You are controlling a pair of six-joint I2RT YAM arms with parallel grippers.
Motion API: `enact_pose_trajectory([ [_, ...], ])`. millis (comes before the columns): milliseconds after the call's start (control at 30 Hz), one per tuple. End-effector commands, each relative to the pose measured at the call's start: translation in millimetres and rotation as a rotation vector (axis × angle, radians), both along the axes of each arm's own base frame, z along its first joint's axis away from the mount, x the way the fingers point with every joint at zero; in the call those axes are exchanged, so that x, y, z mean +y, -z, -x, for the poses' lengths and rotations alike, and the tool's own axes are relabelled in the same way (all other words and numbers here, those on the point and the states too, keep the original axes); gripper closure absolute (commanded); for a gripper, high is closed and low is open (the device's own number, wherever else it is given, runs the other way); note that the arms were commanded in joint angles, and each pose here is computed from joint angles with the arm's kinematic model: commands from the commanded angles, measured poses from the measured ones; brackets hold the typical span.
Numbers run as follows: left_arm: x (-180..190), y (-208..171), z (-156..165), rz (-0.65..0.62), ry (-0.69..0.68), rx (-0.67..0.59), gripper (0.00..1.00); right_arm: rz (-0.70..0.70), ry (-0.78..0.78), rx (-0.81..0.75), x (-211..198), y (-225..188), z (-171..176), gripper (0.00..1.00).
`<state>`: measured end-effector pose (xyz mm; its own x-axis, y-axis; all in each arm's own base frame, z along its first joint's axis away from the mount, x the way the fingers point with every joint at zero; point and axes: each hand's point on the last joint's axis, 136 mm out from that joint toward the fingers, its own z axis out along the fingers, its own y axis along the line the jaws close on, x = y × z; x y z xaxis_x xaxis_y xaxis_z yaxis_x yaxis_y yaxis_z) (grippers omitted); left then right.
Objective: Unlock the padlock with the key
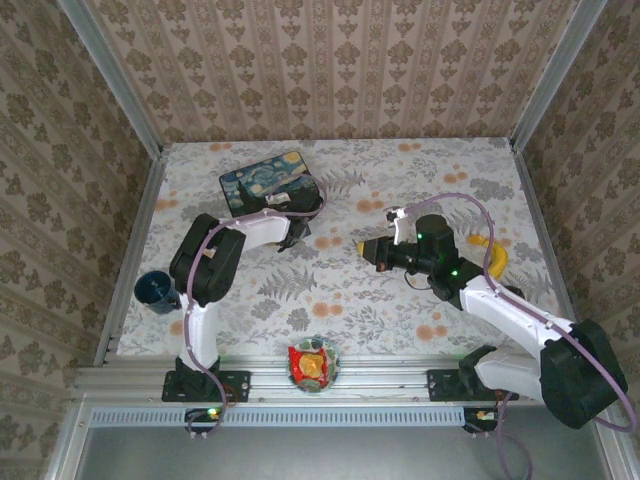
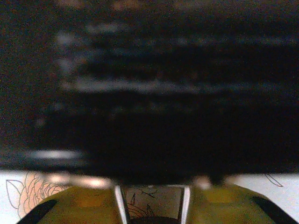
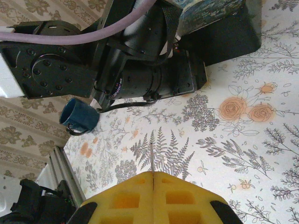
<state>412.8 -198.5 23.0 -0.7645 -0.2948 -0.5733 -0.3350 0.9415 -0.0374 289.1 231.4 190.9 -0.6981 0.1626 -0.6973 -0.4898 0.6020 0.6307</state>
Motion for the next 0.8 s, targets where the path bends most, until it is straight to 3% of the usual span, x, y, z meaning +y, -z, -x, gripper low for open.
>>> enact_pose_trajectory([
  [0,-1,4,1,0.027,0.014,0.012,0.76,-0.018,-0.002,-0.002,1,-1,-2,1.00],
  [333,-28,-6,11,0.119,0.135,-0.005,1.00,0.025,0.031,0.060,-6,22,1,1.00],
  [767,-69,-22,67,0.254,0.157,0.023,1.00,0.062,0.145,0.154,-30,65,17,1.00],
])
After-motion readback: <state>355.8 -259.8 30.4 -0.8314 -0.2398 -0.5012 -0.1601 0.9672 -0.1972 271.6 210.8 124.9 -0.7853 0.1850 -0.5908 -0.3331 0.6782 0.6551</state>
